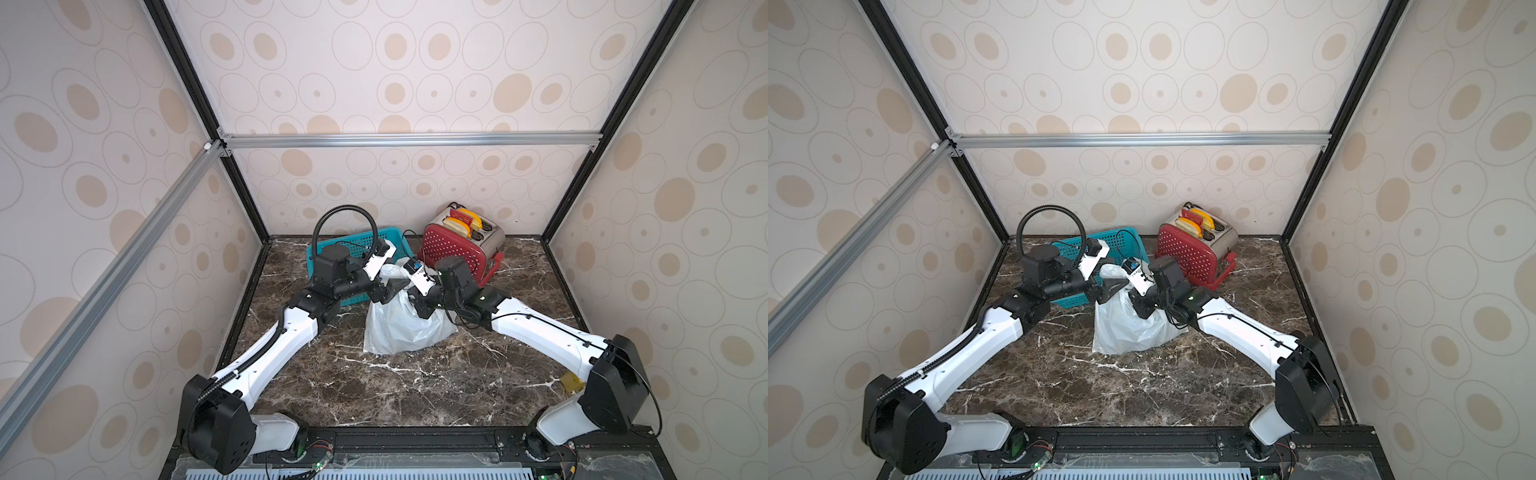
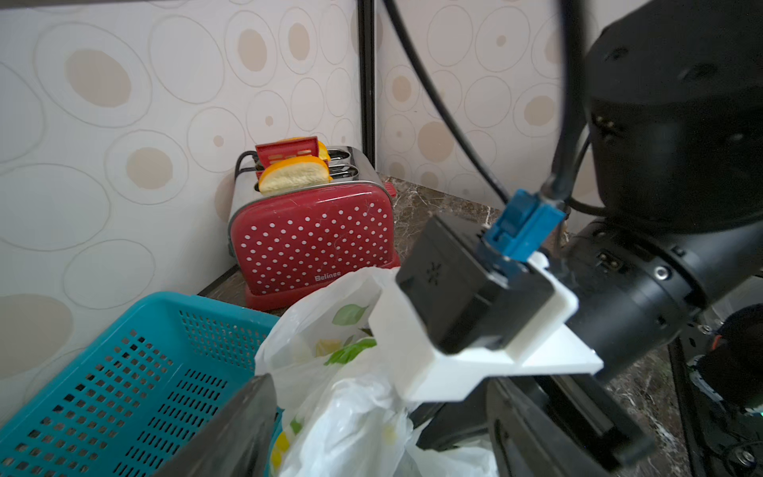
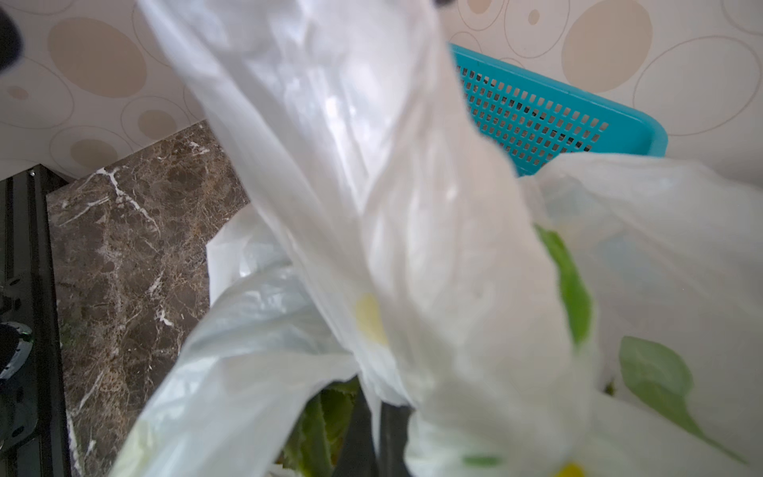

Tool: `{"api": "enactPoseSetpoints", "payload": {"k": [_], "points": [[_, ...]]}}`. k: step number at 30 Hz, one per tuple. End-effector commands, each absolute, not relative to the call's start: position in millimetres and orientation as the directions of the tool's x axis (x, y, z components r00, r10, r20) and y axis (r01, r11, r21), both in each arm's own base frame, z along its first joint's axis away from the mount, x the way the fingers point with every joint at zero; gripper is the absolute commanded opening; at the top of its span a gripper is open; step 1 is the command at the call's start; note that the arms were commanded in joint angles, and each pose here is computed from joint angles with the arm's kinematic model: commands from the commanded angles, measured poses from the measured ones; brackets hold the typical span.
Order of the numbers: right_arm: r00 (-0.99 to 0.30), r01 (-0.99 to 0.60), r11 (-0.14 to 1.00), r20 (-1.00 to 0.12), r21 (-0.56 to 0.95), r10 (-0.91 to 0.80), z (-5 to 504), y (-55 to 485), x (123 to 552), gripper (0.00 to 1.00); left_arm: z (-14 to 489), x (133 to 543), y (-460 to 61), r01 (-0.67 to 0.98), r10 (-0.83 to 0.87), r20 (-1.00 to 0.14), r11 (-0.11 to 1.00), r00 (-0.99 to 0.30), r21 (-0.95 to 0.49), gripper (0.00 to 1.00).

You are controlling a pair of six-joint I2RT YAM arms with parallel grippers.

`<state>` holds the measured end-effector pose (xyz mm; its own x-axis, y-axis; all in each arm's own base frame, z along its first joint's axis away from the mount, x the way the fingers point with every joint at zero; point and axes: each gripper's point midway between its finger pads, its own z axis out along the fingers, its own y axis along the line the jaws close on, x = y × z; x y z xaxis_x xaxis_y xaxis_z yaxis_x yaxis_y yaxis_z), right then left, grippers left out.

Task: Place the pineapple into a plastic bag & tie a knot
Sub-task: Cross the plastic bag at the center of the board.

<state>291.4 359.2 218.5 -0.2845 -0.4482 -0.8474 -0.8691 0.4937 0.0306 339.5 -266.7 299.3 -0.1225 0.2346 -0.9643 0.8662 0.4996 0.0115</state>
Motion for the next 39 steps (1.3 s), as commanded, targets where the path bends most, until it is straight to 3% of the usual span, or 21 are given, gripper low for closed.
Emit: {"api": "enactPoseSetpoints", "payload": {"k": [1,5,9,11,17,19,22,27,34,36,39], "points": [[-0.276,-0.867,0.495,-0.880,0.055,-0.386,224,362,292,0.00,291,344,-273,0.890,0.281,-0.952,0.456,-0.125,0.018,0.71],[-0.270,-0.865,0.497,-0.895,0.063,-0.355,223,363,292,0.00,285,345,-276,0.898,0.300,-0.943,0.440,-0.144,0.003,0.54],[-0.251,-0.864,0.500,-0.912,0.059,-0.325,227,363,293,0.00,275,342,-273,0.899,0.336,-0.927,0.437,-0.166,-0.003,0.59],[-0.247,-0.870,0.489,-0.913,0.062,-0.324,226,365,292,0.00,273,341,-274,0.902,0.330,-0.927,0.431,-0.178,-0.020,0.54],[-0.251,-0.878,0.473,-0.908,0.068,-0.336,220,367,289,0.00,278,340,-280,0.912,0.298,-0.935,0.406,-0.190,-0.056,0.09],[-0.253,-0.882,0.467,-0.898,0.062,-0.359,217,363,285,0.04,283,338,-280,0.915,0.292,-0.941,0.400,-0.174,-0.045,0.01],[-0.251,-0.891,0.451,-0.882,0.050,-0.399,214,354,276,0.19,287,335,-280,0.918,0.287,-0.945,0.396,-0.159,-0.034,0.00],[-0.253,-0.919,0.388,-0.858,0.068,-0.447,229,341,250,0.52,293,334,-279,0.916,0.255,-0.959,0.400,-0.126,-0.014,0.00],[-0.276,-0.946,0.289,-0.839,0.149,-0.469,289,314,199,0.63,295,334,-278,0.916,0.238,-0.970,0.400,-0.054,0.047,0.00],[-0.326,-0.925,0.335,-0.830,0.180,-0.452,304,305,196,0.63,297,333,-279,0.918,0.231,-0.973,0.391,-0.023,0.071,0.00],[-0.459,-0.833,0.494,-0.810,0.249,-0.365,324,291,211,0.60,301,332,-281,0.919,0.224,-0.975,0.383,0.008,0.096,0.00]]}}
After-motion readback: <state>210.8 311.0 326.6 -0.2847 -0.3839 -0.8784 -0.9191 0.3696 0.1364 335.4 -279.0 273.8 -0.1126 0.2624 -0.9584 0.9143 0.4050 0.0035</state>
